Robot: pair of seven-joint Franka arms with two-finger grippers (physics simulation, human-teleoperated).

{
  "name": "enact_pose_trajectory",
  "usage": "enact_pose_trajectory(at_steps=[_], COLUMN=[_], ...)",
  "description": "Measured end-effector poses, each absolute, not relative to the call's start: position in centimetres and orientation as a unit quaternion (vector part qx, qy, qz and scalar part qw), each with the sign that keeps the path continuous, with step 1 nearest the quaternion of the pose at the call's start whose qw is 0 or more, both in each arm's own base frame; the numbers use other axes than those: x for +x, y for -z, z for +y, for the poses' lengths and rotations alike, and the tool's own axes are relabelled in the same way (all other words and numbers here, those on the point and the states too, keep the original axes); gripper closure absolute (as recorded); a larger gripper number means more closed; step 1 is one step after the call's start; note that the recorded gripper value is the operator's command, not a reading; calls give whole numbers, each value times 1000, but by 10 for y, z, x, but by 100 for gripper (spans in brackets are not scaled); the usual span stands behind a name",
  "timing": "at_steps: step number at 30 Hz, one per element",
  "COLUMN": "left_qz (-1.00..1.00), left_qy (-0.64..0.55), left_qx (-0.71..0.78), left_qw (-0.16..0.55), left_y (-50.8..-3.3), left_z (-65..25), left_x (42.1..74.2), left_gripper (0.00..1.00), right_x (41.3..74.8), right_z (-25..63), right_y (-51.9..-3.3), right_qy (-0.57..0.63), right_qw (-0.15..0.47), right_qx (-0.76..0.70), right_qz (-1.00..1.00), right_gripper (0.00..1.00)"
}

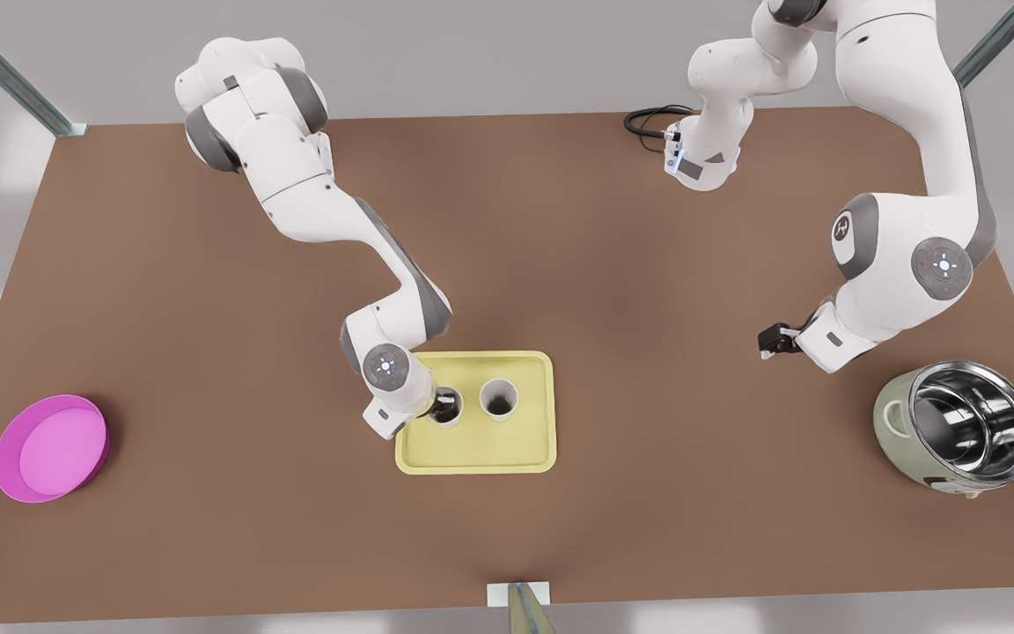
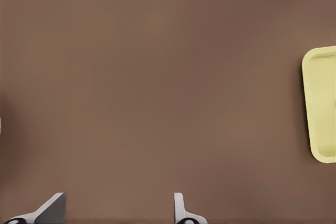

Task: Use the left arm to pick up the white IKEA cup from the tray and place it on the middle-left position; use the right arm to pick up the white IKEA cup from the tray and place it on the middle-right position

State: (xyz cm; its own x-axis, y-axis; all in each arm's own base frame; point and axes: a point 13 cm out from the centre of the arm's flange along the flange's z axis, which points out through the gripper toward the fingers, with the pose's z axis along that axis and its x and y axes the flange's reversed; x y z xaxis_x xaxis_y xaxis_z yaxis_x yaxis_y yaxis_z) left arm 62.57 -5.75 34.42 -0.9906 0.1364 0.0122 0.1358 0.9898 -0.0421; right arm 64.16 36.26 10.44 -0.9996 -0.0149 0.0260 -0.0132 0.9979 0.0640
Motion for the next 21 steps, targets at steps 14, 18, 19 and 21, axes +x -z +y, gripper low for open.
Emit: enact_pose_trajectory(at_steps=[14,18,19,21], left_qz=[-994,-985,-983,-982], left_qy=[-24,-19,-20,-21], left_qx=[-105,-171,-181,-187], left_qw=[3,-12,-11,-13], left_y=[-341,-316,-298,-269], left_z=[-110,-239,-274,-326], left_x=[638,665,666,659], left_gripper=[0,0,0,0], right_x=[733,727,726,727], right_z=[20,-65,-77,-84], right_y=[-205,-184,-173,-157], right_qy=[32,-1,-5,-9], right_qw=[-7,8,11,11], right_qx=[-142,-100,-87,-53], right_qz=[-989,-995,-996,-999], right_gripper=[93,93,92,92])
